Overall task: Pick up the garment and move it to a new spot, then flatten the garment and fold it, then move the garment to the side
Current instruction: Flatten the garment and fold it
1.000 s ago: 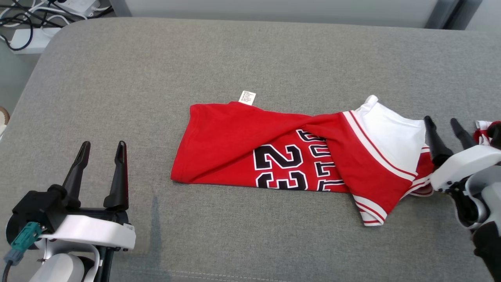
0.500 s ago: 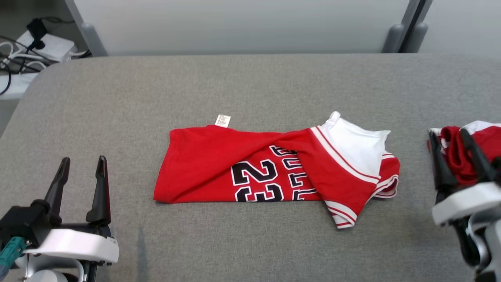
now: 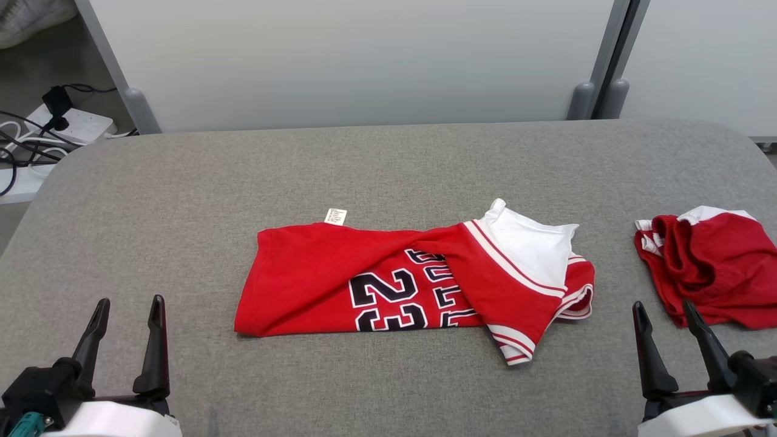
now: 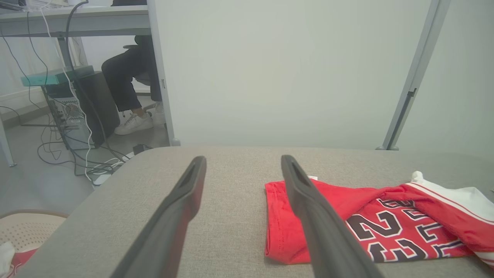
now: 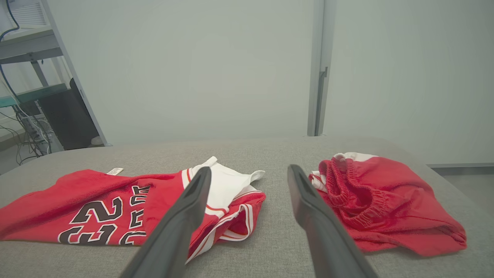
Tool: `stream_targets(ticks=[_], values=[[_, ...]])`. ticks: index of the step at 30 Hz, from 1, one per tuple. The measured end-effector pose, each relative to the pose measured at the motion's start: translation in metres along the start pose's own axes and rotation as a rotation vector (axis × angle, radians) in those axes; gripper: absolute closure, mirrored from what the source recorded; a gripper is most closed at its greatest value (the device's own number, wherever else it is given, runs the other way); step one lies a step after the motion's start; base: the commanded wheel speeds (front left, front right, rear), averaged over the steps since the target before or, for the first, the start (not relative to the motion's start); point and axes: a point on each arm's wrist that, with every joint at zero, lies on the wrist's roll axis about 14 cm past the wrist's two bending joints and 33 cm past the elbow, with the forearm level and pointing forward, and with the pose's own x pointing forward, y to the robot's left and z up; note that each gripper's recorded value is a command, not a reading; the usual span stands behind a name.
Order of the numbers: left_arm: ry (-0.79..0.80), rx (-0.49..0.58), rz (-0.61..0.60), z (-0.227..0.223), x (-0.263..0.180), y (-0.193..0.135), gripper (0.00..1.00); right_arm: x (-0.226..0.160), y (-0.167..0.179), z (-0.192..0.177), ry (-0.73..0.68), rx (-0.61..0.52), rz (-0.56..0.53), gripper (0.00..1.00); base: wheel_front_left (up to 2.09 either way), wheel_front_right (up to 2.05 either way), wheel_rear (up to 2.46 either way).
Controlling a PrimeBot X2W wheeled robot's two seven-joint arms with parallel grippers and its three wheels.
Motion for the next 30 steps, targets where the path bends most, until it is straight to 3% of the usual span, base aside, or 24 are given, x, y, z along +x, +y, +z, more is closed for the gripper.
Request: stream_targets(ticks=[19,30], values=[[0.041,-0.014,-0.014,-0.015,0.007,-0.006,0.00,-0.018,0.002,0.000,0.033,-0.007,-0.022,0.00,0.00,0.00,0.00],[0.098,-0.020,-0.114,-0.028,0.044,-0.034,0.00,0.007,-0.003,0.001,0.041,0.002,-0.022,0.00,0.00,0.00,0.00]])
